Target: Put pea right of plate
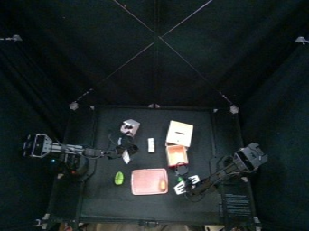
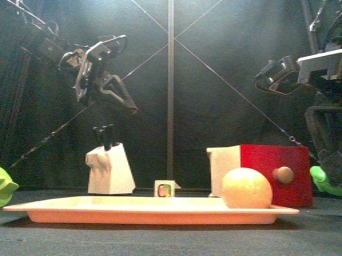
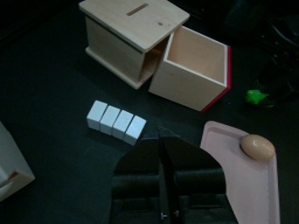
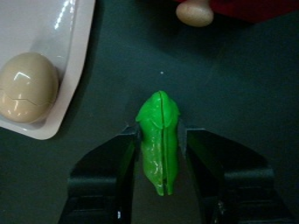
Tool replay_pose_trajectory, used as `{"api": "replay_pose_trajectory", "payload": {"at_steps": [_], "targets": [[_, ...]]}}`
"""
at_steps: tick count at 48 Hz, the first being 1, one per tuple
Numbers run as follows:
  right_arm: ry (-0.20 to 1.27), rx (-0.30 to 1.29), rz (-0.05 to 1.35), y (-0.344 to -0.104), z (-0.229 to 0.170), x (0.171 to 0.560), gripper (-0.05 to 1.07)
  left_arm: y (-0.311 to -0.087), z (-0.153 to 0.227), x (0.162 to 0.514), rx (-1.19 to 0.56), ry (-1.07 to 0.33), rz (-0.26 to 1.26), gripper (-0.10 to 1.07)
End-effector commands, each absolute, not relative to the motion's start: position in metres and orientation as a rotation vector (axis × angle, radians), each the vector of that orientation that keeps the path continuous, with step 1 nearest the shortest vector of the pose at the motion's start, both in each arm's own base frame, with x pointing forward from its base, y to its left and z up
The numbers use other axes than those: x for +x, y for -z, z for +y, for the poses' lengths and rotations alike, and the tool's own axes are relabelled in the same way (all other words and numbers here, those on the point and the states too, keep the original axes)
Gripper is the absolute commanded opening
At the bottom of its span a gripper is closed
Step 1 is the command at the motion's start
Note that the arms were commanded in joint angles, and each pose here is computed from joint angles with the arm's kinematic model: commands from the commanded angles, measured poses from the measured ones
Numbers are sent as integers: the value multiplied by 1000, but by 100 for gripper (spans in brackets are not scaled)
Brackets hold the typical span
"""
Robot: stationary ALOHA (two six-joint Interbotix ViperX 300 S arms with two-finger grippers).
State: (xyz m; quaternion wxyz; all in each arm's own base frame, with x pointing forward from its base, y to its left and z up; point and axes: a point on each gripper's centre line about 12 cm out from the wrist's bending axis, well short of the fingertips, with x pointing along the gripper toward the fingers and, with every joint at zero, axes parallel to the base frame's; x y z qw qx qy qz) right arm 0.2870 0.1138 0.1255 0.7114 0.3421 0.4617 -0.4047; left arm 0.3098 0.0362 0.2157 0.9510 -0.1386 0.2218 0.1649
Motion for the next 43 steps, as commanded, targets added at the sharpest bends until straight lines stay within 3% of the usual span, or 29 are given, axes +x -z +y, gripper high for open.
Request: {"api": "replay_pose_trajectory", "payload": {"at_steps": [1, 25, 43], "targets": [[888, 780, 1005, -136, 115, 292, 80, -219, 36, 311, -281, -335, 441, 30], [903, 795, 1039, -133, 121, 292, 81, -218, 36, 311, -286, -337, 444, 30], [831, 849, 1065, -126, 142, 298, 81, -218, 36, 311, -287, -335, 445, 30]]}}
